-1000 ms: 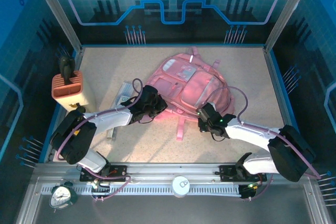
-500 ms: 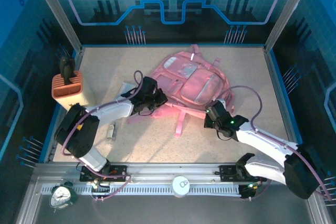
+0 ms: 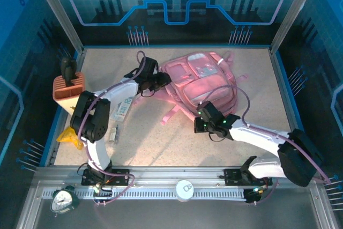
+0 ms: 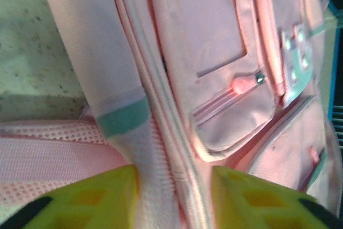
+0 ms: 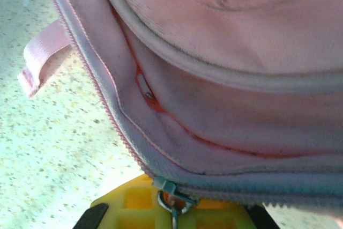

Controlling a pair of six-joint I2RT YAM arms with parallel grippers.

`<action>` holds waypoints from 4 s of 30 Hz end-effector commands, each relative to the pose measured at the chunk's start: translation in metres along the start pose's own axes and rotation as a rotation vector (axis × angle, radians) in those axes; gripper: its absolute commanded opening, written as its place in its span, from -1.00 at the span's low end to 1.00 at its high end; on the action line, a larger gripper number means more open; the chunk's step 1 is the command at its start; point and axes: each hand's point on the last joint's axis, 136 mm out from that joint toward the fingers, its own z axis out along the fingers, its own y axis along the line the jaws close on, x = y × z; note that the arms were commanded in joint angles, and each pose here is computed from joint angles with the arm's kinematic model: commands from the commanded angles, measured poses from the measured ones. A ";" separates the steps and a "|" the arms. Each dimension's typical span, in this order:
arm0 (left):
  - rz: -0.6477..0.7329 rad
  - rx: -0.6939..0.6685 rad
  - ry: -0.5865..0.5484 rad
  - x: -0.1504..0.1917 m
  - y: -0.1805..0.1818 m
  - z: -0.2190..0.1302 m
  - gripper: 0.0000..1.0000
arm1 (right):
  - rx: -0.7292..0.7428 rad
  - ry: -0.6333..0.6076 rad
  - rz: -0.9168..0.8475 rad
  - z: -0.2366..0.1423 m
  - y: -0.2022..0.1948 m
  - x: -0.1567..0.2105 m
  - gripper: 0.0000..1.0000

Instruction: Pack the student bag

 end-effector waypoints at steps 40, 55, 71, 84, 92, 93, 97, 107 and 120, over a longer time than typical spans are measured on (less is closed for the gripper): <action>-0.150 0.116 -0.001 0.124 -0.033 0.011 -1.00 | -0.004 0.008 -0.087 -0.008 0.009 -0.002 -1.00; -0.028 0.128 0.073 0.041 -0.016 -0.007 -1.00 | -0.009 0.024 -0.095 -0.025 -0.013 0.018 -1.00; -0.055 0.116 0.053 0.041 0.004 -0.041 -0.11 | -0.103 0.035 -0.216 0.001 0.056 0.006 -1.00; -0.213 0.163 0.145 0.132 -0.015 -0.015 0.38 | -0.114 0.050 -0.242 0.010 0.062 0.013 -1.00; -0.225 0.127 0.141 0.140 -0.005 0.007 -0.27 | -0.081 0.026 -0.259 0.008 0.062 0.003 -1.00; -0.218 0.123 0.143 0.141 -0.004 0.008 -0.38 | -0.049 0.022 -0.261 0.008 0.057 0.001 -1.00; -0.196 0.116 0.136 0.139 -0.006 0.003 -0.80 | 0.010 0.015 -0.247 0.003 0.046 -0.002 -1.00; -0.095 0.044 0.060 0.117 -0.001 -0.018 -1.00 | 0.065 0.018 -0.194 -0.002 0.012 0.009 -1.00; -0.134 0.027 0.003 0.069 0.025 -0.034 -1.00 | 0.112 0.016 -0.117 -0.022 -0.040 0.016 -1.00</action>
